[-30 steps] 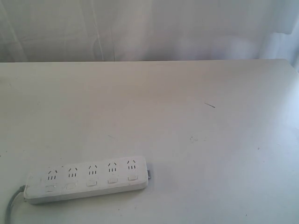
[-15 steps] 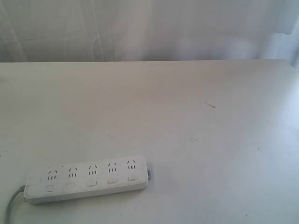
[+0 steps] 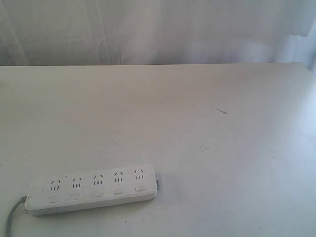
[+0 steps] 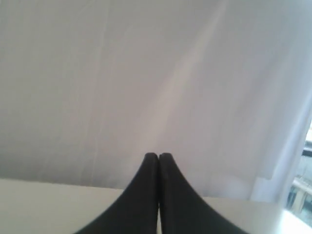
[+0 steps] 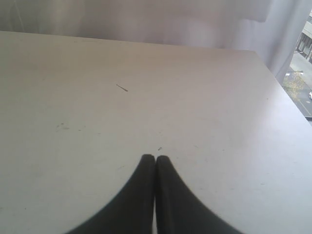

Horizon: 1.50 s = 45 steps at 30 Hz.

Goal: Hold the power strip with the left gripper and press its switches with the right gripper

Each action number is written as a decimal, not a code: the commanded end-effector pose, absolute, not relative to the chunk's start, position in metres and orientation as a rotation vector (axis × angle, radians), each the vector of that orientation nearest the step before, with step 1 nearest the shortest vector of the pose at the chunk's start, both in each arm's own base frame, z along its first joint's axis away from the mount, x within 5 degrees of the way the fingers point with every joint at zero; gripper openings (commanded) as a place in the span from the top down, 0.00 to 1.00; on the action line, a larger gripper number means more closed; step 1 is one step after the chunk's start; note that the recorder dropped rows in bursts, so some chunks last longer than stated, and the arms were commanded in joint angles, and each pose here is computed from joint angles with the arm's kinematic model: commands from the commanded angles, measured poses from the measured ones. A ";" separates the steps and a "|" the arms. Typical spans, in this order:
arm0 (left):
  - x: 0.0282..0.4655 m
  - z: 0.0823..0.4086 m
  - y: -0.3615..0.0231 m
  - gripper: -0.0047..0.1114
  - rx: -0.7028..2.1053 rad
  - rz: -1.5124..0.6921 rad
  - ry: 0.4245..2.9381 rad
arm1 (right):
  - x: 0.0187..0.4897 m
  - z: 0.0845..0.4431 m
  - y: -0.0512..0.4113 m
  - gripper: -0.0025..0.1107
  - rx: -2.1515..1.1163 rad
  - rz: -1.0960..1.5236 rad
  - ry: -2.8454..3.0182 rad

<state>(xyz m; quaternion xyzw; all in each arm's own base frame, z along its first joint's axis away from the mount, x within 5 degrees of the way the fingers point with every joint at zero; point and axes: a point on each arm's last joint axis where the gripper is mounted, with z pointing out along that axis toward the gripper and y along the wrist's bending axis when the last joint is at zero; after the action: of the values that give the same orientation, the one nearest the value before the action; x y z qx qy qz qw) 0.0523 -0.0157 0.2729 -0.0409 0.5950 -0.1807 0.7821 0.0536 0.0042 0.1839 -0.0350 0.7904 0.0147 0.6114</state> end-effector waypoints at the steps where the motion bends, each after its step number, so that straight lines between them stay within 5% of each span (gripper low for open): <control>1: 0.058 0.322 -0.022 0.96 0.156 -0.202 1.339 | 0.053 0.183 0.004 0.98 -0.081 0.031 1.818; 12: 0.103 0.377 -0.032 0.96 0.235 -0.353 1.441 | 0.053 0.183 0.004 0.98 -0.081 0.031 1.818; 27: 0.129 0.370 -0.037 0.96 0.170 -0.545 1.565 | 0.053 0.183 0.004 0.98 -0.081 0.031 1.818; 32: 0.127 0.383 -0.038 0.96 0.194 -0.560 1.427 | 0.053 0.183 0.004 0.98 -0.081 0.031 1.818; 36: 0.128 0.395 -0.029 0.96 0.265 -0.294 1.265 | 0.053 0.183 0.004 0.98 -0.081 0.031 1.818; 45: 0.143 0.380 -0.001 0.96 0.350 0.326 1.399 | 0.053 0.183 0.004 0.98 -0.081 0.031 1.818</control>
<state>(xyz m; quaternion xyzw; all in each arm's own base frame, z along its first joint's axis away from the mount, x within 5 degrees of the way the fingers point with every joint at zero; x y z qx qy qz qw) 0.1418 -0.0077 0.3833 0.1558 0.6224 0.0903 0.7617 0.0536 0.0042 0.1839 -0.0350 0.7904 0.0147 0.6114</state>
